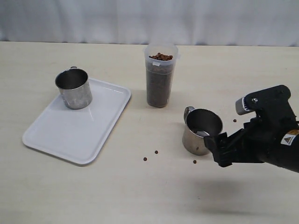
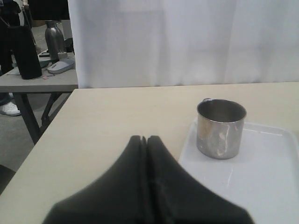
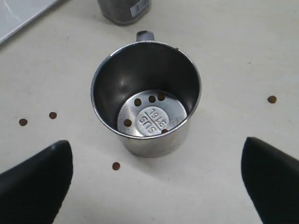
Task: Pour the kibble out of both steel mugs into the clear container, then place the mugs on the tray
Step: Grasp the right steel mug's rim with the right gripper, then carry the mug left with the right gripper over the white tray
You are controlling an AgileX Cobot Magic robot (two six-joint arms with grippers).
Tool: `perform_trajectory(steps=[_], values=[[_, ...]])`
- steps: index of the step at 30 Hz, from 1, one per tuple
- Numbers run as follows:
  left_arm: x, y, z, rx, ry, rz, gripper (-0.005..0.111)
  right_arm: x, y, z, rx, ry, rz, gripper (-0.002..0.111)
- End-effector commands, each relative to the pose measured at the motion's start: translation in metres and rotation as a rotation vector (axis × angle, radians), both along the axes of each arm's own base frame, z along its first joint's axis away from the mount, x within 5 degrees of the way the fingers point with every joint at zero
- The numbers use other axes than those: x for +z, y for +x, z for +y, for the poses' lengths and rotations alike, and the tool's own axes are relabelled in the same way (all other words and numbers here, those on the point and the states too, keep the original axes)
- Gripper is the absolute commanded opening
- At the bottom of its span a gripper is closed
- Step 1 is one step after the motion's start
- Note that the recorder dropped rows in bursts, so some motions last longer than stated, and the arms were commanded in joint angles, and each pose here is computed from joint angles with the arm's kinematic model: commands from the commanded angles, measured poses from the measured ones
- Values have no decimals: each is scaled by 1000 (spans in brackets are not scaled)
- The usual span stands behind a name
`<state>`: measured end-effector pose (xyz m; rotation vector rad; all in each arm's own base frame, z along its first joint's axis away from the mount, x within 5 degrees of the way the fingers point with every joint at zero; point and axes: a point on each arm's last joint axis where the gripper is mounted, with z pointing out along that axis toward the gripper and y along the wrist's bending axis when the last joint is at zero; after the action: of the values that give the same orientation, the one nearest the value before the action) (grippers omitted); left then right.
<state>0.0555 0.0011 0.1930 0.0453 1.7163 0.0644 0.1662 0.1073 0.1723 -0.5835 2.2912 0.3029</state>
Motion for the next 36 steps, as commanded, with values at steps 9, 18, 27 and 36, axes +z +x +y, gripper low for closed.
perform_trajectory(steps=[9,18,27,36], values=[[0,0,0,-2,-6,-6,0,-32,14,24,65,-84,10,87],[0,0,0,-2,-6,-6,0,-42,26,32,39,-80,-64,87],[-1,0,0,-2,-6,1,0,-56,50,50,35,-95,-61,87],[-1,0,0,-2,-6,-1,0,-48,46,50,54,-84,-37,5]])
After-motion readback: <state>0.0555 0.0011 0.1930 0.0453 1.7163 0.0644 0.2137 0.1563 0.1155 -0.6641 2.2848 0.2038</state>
